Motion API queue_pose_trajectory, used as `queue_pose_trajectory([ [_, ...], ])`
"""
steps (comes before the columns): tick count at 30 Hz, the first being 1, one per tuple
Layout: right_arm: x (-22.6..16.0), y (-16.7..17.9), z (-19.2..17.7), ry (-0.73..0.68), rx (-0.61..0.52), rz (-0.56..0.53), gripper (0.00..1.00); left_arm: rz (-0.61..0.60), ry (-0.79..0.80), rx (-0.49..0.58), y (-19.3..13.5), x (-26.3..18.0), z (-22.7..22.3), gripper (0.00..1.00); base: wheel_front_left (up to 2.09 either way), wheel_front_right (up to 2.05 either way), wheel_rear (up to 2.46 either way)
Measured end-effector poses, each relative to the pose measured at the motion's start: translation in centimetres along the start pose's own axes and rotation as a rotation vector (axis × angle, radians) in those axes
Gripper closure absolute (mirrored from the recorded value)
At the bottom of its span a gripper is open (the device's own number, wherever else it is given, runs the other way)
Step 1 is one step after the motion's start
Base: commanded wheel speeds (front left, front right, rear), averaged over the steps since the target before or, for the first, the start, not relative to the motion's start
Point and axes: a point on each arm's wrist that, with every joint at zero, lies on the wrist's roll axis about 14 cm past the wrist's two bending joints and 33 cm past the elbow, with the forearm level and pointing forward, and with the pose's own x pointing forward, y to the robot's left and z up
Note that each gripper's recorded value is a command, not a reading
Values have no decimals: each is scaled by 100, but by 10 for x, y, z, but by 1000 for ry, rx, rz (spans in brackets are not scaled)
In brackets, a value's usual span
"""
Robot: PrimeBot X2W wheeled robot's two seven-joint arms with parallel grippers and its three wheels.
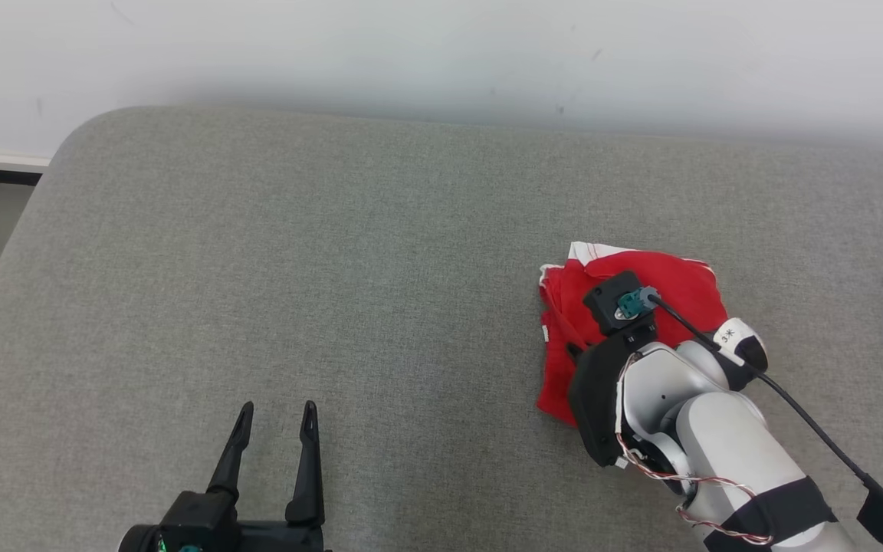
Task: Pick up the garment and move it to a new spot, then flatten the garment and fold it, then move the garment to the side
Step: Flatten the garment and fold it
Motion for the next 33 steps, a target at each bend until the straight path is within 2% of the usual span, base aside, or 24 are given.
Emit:
queue_pose_trajectory([
  [1, 0, 2, 1, -8, 5, 7, 98, -1, 0, 0, 0, 0, 0, 0, 0, 0, 0],
  [2, 0, 4, 5, -28, 15, 13, 40, -1, 2, -1, -1, -1, -1, 0, 0, 0, 0],
  [3, 0, 7, 7, -42, 33, 26, 0, -2, 4, -1, -1, -1, -1, 0, 0, 0, 0],
  [9, -13, 33, 48, -214, 192, 153, 0, -15, 10, -3, -5, -1, -3, 0, 0, 0, 0],
  [11, -24, 19, 64, -291, 213, 131, 0, -20, 10, -4, -7, -1, -3, 0, 0, 0, 0],
  [14, -41, -19, 75, -372, 218, 29, 0, -27, 10, -5, -9, -2, -3, 0, 0, 0, 0],
  [20, -69, -89, 57, -436, 234, -225, 0, -38, 10, -7, -13, -4, -4, 0, 0, 0, 0],
  [23, -71, -103, 35, -426, 257, -298, 0, -39, 10, -7, -13, -4, -4, 0, 0, 0, 0],
  [27, -58, -93, 9, -376, 314, -289, 0, -37, 12, -4, -12, -2, -4, 0, 0, 0, 0],
  [33, -45, -71, 8, -356, 319, -240, 0, -35, 14, -1, -11, 0, -5, 0, 0, 0, 0],
])
